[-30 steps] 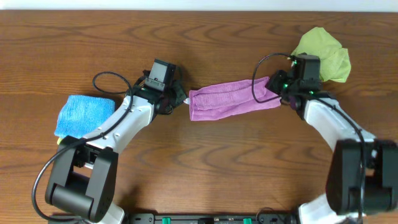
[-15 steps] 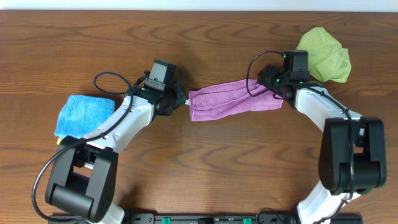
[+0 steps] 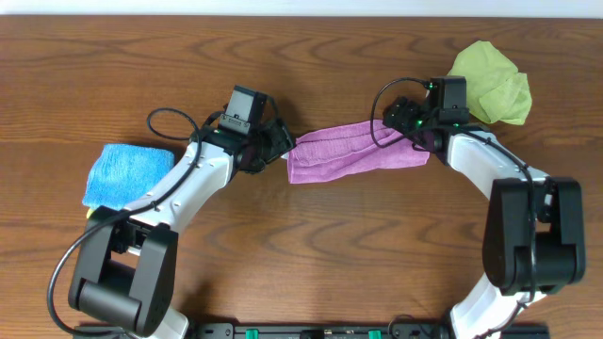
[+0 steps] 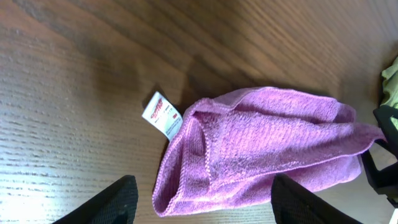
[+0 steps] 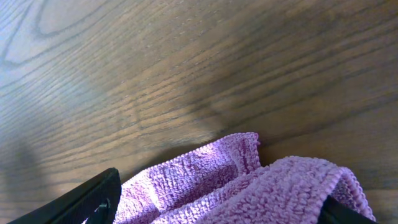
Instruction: Fold the cloth
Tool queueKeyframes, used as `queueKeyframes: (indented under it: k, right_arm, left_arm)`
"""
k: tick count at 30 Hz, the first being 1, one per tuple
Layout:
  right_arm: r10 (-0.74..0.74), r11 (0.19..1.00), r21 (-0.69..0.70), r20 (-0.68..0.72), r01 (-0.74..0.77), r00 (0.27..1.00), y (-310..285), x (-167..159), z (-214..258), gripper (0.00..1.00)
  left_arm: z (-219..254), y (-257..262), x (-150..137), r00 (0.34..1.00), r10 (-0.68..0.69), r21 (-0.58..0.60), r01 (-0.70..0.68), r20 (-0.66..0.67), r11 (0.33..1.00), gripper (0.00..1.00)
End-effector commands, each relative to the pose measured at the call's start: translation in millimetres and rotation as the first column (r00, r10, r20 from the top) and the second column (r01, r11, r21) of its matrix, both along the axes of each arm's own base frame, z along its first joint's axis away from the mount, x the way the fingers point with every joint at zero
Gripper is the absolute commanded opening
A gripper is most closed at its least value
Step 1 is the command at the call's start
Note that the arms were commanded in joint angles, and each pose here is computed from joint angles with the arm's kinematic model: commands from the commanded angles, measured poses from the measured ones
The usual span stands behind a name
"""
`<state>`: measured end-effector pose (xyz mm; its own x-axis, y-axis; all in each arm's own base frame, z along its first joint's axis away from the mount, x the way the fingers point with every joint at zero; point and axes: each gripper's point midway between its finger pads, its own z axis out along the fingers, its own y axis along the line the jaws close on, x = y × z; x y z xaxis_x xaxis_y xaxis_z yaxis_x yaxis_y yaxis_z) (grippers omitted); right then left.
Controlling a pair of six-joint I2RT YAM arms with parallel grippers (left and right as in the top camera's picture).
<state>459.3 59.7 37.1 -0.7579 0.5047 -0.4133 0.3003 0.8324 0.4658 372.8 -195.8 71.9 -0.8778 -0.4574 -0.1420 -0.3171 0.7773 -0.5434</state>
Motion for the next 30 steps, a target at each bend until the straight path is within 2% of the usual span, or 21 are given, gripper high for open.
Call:
queueKeyframes:
  k: [1, 9, 15, 30]
  right_arm:
    - [0.02, 1.0, 0.014, 0.015, -0.02, 1.0, 7.5, 4.8, 6.6, 0.8]
    - [0.023, 1.0, 0.017, 0.012, -0.023, 1.0, 8.2, 4.2, 6.3, 0.79]
    - [0.023, 1.0, 0.015, -0.011, -0.023, 1.0, 7.7, -0.2, 2.9, 0.78]
    - [0.023, 1.0, 0.015, -0.028, -0.023, 0.999, 7.7, -3.5, 0.6, 0.74]
  left_arm:
    - [5.1, -10.6, 0.9, 1.0, -0.009, -0.012, 0.009, 0.004, 1.0, 0.7]
    - [-5.5, -32.3, -2.2, 0.999, 0.026, -0.032, -0.026, -0.023, 0.999, 0.69]
    - [-35.6, -41.0, -7.6, 0.993, 0.034, -0.054, -0.04, -0.114, 0.998, 0.66]
    - [-32.3, -50.5, 11.9, 0.998, 0.043, -0.097, -0.047, -0.04, 0.994, 0.65]
